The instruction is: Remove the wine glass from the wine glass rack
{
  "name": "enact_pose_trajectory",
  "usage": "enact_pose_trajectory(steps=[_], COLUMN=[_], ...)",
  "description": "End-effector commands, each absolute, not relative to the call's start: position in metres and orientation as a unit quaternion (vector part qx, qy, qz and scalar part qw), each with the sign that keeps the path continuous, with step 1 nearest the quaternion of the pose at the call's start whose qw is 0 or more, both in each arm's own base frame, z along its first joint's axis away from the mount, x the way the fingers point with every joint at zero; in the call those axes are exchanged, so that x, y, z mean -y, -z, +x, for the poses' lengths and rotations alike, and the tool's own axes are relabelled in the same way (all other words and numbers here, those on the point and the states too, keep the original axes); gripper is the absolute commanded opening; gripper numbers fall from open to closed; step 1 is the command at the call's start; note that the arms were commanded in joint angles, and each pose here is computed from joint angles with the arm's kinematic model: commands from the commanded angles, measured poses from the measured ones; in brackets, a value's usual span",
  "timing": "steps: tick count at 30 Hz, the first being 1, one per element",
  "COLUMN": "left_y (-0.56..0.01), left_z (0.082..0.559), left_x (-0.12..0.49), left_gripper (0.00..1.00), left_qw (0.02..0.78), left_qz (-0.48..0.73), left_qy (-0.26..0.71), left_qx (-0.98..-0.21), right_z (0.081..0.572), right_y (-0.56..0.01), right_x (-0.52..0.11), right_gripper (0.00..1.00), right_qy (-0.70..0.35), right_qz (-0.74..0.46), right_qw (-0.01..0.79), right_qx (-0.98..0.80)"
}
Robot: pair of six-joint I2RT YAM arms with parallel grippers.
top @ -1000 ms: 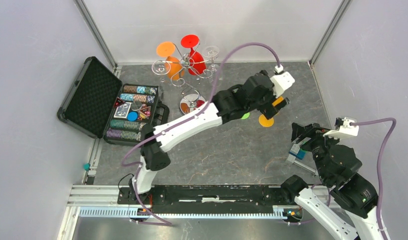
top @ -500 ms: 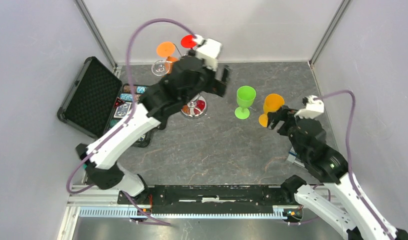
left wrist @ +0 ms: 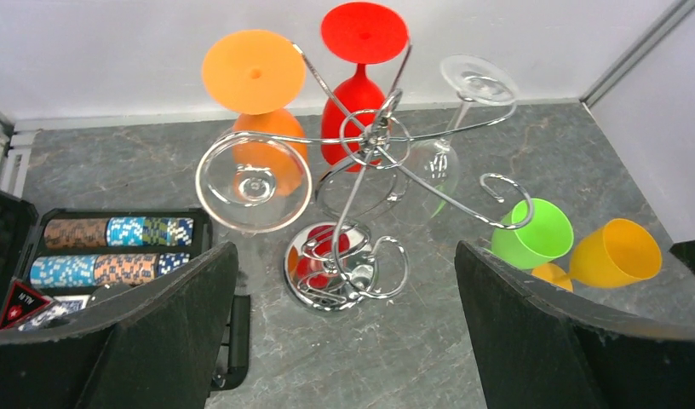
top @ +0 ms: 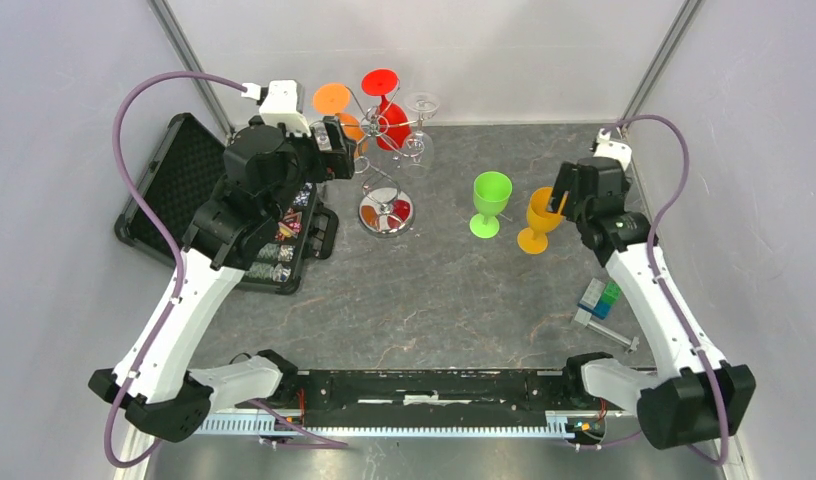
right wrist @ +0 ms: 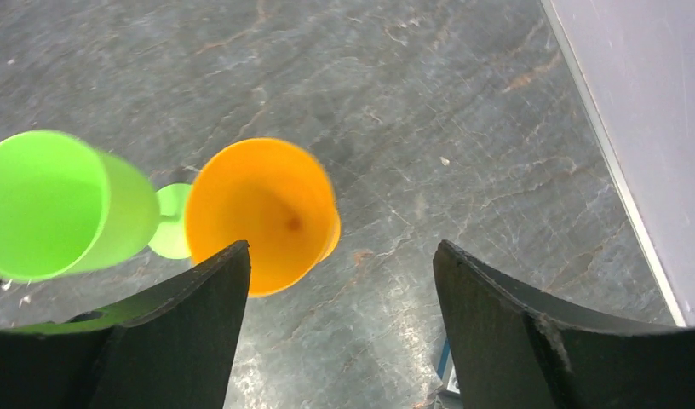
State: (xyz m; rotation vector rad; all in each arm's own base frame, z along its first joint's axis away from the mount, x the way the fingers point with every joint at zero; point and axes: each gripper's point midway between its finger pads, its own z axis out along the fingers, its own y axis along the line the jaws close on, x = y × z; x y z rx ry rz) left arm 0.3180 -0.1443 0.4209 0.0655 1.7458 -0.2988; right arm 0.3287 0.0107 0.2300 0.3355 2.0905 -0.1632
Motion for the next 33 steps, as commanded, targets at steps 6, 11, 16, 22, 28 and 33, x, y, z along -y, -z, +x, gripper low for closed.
enact_pose_trajectory(steps=[6, 11, 16, 22, 28, 33], left_y=[-0.419, -0.412, -0.415, -0.418, -0.420, -0.417], left_z=[0.321, 0.325, 0.324, 0.322, 0.322, 0.323], left_x=[0.151, 0.155, 0.146, 0.135, 0.124, 0.117], left_gripper=[1.00, 1.00, 1.00, 1.00, 1.00, 1.00], left_qw=[0.631, 0.623, 0.631, 0.640, 0.648, 0.647], left_qz=[0.016, 0.018, 0.004, -0.005, -0.021, -0.037], left_qy=[0.172, 0.171, 0.156, 0.136, 0.117, 0.102], left_qx=[-0.756, -0.763, -0.760, -0.756, -0.753, -0.755], right_z=[0.354, 0.359, 0.370, 0.390, 0.403, 0.412], right_y=[-0.187, -0.171, -0.168, -0.180, -0.176, -0.168], right_x=[-0.004, 0.002, 0.015, 0.025, 0.022, 0.016], right_gripper=[0.68, 0.51, 0.19, 0.00, 0.00, 0.04], right_qy=[0.009, 0.031, 0.068, 0.102, 0.100, 0.088], right_qz=[0.127, 0.126, 0.132, 0.129, 0.120, 0.108], right_qw=[0.443, 0.422, 0.416, 0.424, 0.420, 0.410], right_qx=[-0.887, -0.897, -0.897, -0.891, -0.894, -0.901])
